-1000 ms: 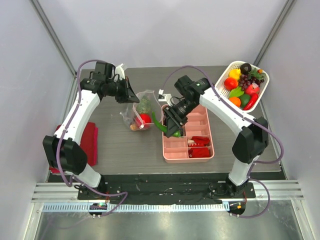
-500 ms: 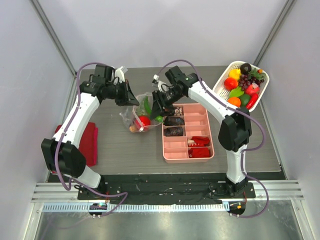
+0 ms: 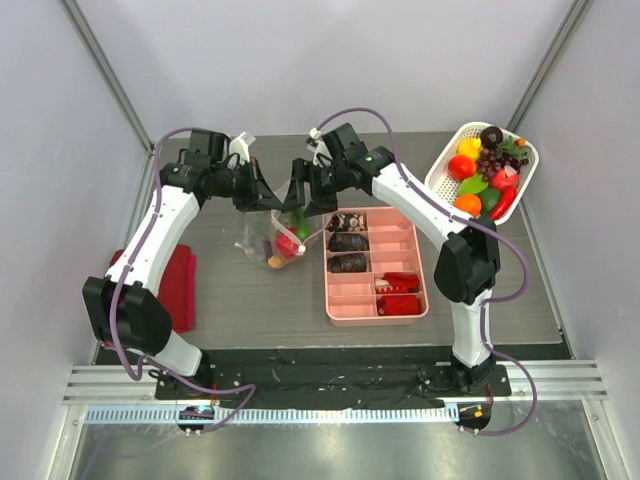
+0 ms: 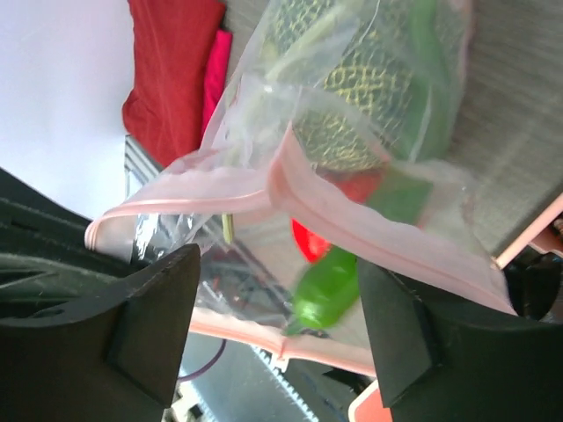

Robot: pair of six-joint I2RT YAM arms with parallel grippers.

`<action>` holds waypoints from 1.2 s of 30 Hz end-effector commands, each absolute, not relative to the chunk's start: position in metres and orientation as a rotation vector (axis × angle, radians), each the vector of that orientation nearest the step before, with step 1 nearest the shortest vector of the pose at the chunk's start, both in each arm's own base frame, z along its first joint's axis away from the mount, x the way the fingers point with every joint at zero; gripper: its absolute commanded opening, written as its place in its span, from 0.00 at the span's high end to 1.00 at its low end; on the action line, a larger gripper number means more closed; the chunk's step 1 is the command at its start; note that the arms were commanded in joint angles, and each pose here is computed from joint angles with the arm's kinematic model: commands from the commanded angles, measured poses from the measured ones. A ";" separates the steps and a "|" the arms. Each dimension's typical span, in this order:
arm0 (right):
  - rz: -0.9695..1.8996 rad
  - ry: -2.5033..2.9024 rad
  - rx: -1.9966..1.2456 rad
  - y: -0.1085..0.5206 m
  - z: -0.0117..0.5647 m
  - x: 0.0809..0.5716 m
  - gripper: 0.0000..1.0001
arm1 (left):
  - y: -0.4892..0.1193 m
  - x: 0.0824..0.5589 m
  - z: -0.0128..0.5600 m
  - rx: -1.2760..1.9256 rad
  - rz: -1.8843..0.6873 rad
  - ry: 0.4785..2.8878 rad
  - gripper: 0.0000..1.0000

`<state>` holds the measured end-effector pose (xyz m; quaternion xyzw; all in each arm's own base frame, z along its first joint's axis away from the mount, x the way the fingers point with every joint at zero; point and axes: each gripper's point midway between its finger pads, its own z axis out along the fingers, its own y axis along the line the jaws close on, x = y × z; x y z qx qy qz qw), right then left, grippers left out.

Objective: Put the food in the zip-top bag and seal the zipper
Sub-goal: Place the fake vegetable in the zipper food storage bag, then zip the zipper food storage bag at the center of the board.

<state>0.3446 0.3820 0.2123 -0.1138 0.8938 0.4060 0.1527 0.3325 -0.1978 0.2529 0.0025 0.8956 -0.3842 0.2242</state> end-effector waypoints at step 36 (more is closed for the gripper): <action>1.170 2.419 -0.689 0.337 0.212 0.343 0.99 | -0.200 0.322 0.291 0.064 -1.284 2.352 1.00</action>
